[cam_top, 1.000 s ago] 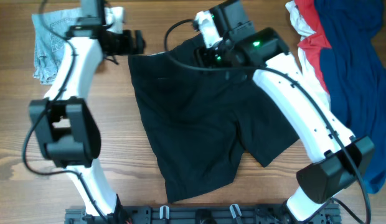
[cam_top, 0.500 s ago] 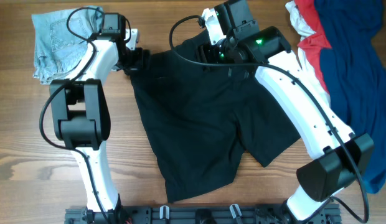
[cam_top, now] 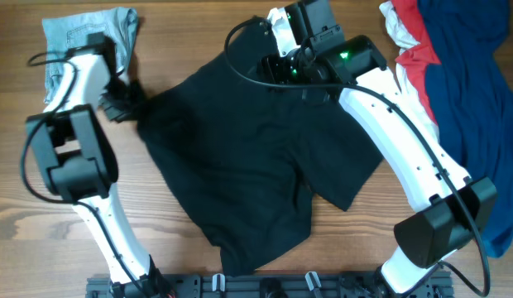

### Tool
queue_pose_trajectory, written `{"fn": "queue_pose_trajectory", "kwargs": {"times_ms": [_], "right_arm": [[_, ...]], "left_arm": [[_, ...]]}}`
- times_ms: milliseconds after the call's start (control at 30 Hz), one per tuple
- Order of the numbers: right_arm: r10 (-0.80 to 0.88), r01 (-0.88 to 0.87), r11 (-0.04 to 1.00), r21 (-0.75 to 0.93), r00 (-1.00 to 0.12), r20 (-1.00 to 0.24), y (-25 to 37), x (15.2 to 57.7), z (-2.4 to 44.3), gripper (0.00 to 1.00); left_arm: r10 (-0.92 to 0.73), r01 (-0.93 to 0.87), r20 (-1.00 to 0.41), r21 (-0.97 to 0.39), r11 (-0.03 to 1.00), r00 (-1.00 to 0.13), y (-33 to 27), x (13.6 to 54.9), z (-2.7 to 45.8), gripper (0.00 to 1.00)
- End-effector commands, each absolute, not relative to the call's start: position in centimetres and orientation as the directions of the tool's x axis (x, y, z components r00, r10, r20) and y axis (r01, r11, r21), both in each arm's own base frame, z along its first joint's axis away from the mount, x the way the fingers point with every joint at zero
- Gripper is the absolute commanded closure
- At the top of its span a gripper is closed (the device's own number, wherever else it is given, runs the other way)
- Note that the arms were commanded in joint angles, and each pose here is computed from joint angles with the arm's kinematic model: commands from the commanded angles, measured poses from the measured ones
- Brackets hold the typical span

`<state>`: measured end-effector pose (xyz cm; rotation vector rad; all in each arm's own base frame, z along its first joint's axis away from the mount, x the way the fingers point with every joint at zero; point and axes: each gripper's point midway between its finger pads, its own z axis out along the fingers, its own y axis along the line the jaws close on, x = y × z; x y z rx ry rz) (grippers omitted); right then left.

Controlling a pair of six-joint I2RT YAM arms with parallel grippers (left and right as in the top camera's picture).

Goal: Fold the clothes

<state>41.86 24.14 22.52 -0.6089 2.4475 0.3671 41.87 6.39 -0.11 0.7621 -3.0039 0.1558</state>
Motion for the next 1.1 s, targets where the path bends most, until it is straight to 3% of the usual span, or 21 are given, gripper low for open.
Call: {"fn": "queue_pose_trajectory", "kwargs": {"times_ms": [0, 100, 167, 233, 367, 500, 900, 1067], "right_arm": [[-0.314, -0.454, 0.883, 0.117, -0.758, -0.572, 23.8, 42.7, 20.6, 0.32], [-0.175, -0.272, 0.955, 0.117, -0.838, -0.518, 20.5, 44.3, 18.5, 0.21], [-0.121, -0.188, 0.975, 0.116, -0.894, -0.431, 17.7, 44.3, 16.2, 0.19], [-0.075, -0.117, 0.987, 0.108, -0.94, -0.333, 15.5, 43.7, 13.8, 0.19], [-0.015, -0.02, 0.998, 0.054, -0.995, -0.101, 13.6, 40.6, 8.8, 0.11], [0.027, 0.027, 1.0, -0.002, -0.999, 0.045, 12.8, 38.4, 4.0, 0.05], [0.117, 0.124, 0.992, -0.032, -0.98, -0.164, 11.7, 41.5, -2.8, 0.06], [0.112, 0.119, 0.992, -0.044, -0.984, -0.141, 11.9, 42.0, -9.5, 0.06]], "left_arm": [[-0.546, -0.552, 0.182, 0.021, 0.834, -0.818, 10.1, 37.7, -2.1, 0.71], [-0.525, -0.518, 0.202, 0.091, 0.85, -0.827, 11.1, 36.1, -0.6, 0.37], [-0.527, -0.521, 0.151, 0.079, 0.85, -0.836, 11.2, 36.5, 1.8, 0.25], [-0.521, -0.519, 0.058, 0.053, 0.853, -0.851, 11.0, 37.3, 5.4, 0.01], [-0.48, -0.484, -0.181, -0.022, 0.875, -0.859, 9.4, 38.4, 14.4, 0.0], [-0.405, -0.406, -0.336, -0.072, 0.911, -0.85, 6.4, 39.6, 19.1, 0.0], [-0.339, -0.334, -0.365, -0.079, 0.939, -0.867, 3.3, 40.9, 19.2, 0.0], [-0.338, -0.333, -0.365, -0.079, 0.939, -0.867, 3.3, 40.9, 19.2, 0.0]]}}
